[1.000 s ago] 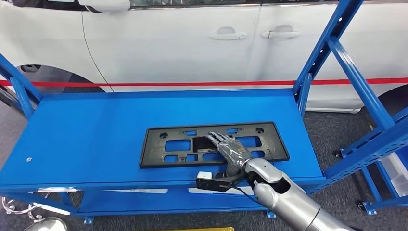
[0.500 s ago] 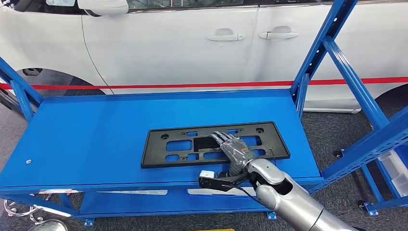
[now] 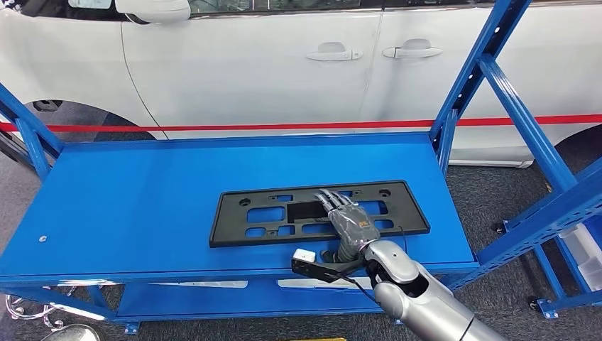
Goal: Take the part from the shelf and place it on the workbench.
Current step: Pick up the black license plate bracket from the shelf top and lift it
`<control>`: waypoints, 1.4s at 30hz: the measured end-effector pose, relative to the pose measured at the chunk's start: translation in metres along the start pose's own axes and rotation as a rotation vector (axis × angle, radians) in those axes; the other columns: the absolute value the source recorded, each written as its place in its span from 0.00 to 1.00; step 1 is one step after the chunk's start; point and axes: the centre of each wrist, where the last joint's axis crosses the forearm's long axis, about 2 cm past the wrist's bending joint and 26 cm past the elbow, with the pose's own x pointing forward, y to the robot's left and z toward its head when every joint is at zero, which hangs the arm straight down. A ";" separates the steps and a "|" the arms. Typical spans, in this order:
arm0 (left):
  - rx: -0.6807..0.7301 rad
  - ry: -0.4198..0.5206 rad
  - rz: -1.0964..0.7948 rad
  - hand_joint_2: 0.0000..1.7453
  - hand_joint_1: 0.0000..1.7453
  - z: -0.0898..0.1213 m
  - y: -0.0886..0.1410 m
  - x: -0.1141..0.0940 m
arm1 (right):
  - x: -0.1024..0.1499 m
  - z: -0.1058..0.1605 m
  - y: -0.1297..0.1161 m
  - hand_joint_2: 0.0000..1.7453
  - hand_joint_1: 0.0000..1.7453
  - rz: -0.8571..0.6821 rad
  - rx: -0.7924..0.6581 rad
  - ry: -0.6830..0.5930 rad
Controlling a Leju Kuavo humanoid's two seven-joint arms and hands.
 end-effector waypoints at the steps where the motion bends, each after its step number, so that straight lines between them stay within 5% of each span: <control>1: 0.000 0.000 -0.003 0.00 0.00 0.000 0.000 0.000 | 0.001 -0.001 -0.001 1.00 0.00 -0.003 -0.017 0.009; 10: -0.008 -0.006 -0.021 0.00 0.00 -0.001 -0.002 0.004 | 0.010 -0.020 -0.006 1.00 0.00 -0.046 -0.086 0.051; 12: -0.010 -0.010 -0.023 0.00 0.00 -0.001 -0.001 0.005 | 0.012 -0.022 -0.005 1.00 0.09 -0.049 -0.088 0.046; 16: -0.009 -0.014 -0.023 0.00 0.00 -0.001 0.000 0.007 | 0.015 -0.024 -0.001 1.00 0.94 -0.063 -0.097 0.034; 17: -0.009 -0.014 -0.023 0.00 0.00 -0.001 0.000 0.008 | 0.016 -0.024 -0.001 1.00 1.00 -0.067 -0.099 0.032; 38: -0.020 -0.014 -0.020 0.00 0.00 -0.001 0.002 0.007 | 0.017 -0.002 0.014 1.00 1.00 -0.089 -0.120 -0.018; 42: -0.020 -0.009 -0.007 1.00 0.00 -0.001 0.004 0.005 | 0.017 0.005 0.015 1.00 1.00 -0.069 -0.123 -0.035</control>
